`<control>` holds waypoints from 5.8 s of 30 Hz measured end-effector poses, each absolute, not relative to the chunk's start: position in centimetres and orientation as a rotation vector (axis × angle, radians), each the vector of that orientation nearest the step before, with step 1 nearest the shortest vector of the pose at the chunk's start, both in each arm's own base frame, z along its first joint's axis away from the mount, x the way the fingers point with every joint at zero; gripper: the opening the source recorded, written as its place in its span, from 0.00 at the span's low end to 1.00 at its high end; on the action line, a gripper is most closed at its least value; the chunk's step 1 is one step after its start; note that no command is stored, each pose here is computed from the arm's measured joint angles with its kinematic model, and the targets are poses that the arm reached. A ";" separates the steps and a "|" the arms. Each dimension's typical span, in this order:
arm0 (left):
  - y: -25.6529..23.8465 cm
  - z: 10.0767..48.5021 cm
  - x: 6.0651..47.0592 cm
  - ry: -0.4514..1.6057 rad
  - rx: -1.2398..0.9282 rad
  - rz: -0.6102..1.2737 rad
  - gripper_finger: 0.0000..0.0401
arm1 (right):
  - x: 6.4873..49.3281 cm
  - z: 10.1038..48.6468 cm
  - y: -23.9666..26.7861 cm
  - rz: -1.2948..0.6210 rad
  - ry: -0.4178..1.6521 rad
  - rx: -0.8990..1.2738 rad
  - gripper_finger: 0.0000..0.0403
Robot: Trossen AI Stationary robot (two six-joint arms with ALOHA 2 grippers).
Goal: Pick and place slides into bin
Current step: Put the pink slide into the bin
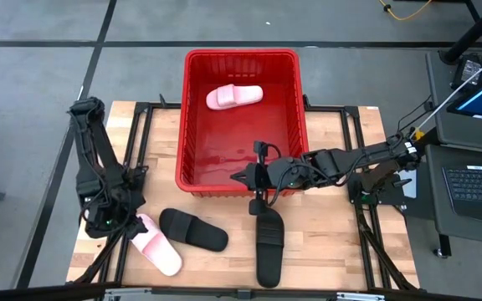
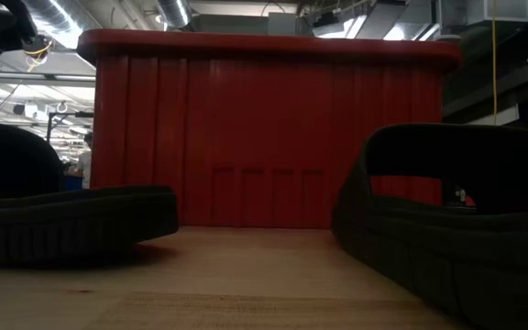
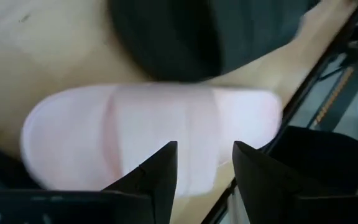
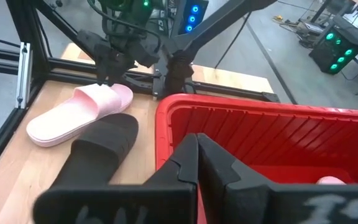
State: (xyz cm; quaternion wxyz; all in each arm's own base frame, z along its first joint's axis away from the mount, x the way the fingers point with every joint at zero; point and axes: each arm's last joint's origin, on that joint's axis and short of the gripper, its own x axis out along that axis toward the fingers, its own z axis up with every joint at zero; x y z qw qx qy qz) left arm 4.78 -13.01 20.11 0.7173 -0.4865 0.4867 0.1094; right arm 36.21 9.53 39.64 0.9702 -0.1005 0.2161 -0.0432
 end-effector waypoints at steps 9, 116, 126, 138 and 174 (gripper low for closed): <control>-13.0 19.4 3.6 1.118 -1.088 0.255 0.37 | 36.4 40.0 9.6 -0.089 0.401 -0.187 0.01; -13.9 13.8 3.9 1.127 -1.191 0.152 0.27 | 36.5 40.7 10.3 -0.054 0.310 -0.034 0.02; -14.2 13.8 4.0 1.131 -1.184 0.095 0.18 | 36.5 40.7 10.3 -0.054 0.310 -0.034 0.02; -14.2 13.8 4.2 1.111 -1.168 0.078 0.11 | 36.5 40.7 10.3 -0.054 0.310 -0.034 0.02; -13.4 16.3 5.1 0.953 -1.097 0.020 0.00 | 36.5 40.7 10.3 -0.053 0.310 -0.039 0.02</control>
